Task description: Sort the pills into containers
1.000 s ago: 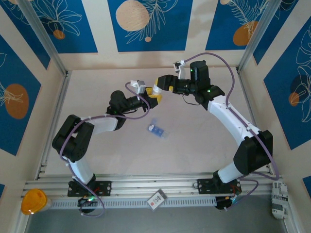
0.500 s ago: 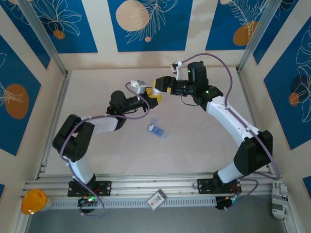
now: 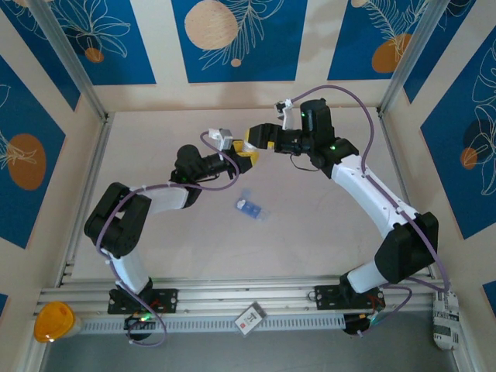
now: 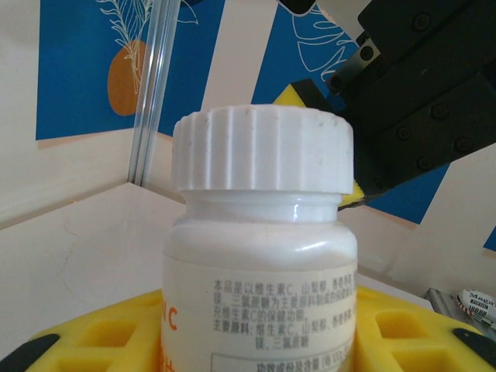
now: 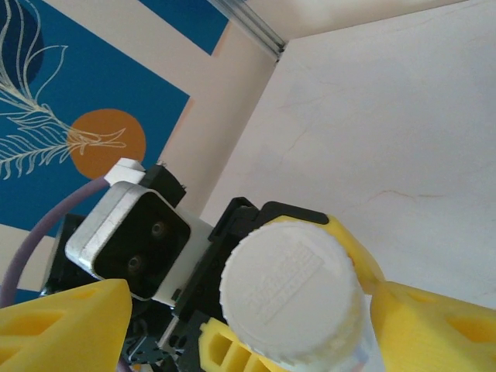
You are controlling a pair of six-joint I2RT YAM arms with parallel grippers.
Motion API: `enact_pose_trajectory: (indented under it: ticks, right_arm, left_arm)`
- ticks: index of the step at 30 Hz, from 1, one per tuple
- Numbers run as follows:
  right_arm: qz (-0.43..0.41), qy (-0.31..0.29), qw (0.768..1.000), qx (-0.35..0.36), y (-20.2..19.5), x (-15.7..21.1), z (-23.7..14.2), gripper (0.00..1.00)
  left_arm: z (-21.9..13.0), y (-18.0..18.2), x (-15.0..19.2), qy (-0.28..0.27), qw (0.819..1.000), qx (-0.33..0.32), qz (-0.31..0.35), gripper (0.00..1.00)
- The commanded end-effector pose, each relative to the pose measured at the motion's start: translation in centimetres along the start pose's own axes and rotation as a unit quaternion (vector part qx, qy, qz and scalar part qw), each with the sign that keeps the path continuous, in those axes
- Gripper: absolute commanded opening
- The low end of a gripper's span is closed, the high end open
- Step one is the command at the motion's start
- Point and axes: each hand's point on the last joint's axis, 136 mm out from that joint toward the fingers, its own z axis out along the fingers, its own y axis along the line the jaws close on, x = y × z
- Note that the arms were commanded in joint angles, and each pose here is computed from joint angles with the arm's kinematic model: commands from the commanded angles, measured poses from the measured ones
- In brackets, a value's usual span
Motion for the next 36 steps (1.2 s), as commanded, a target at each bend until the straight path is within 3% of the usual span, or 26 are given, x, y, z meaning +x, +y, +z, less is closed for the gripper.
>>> enact_pose_trajectory:
  ticks: [1,11,23,28,34,36]
  right_arm:
    - [-0.023,-0.005,1.000,0.015,0.3,-0.2,-0.9,0.81]
    - [-0.068,0.014,0.998,0.009,0.8,-1.2,-0.4,0.79]
    - [-0.062,0.031,0.997,0.018,-0.2,-1.1,0.8,0.71]
    - [-0.061,0.033,0.997,0.018,-0.3,-0.9,0.9,0.61]
    - [-0.058,0.039,0.997,0.020,-0.5,-0.4,1.1,0.41]
    - [-0.057,0.039,0.997,0.025,-0.8,-0.2,1.3,0.40]
  left_arm:
    - [0.6,-0.7,-1.6,-0.015,0.999,0.015,0.027,0.00]
    - [0.6,-0.8,-1.4,-0.010,0.999,0.019,0.027,0.00]
    - [0.5,-1.2,-1.7,-0.010,0.999,0.025,0.031,0.00]
    - [0.5,-1.3,-1.8,-0.009,0.999,0.025,0.033,0.00]
    - [0.6,-1.3,-2.0,-0.011,0.999,0.025,0.034,0.00]
    - [0.6,-1.2,-2.1,-0.012,0.999,0.023,0.035,0.00]
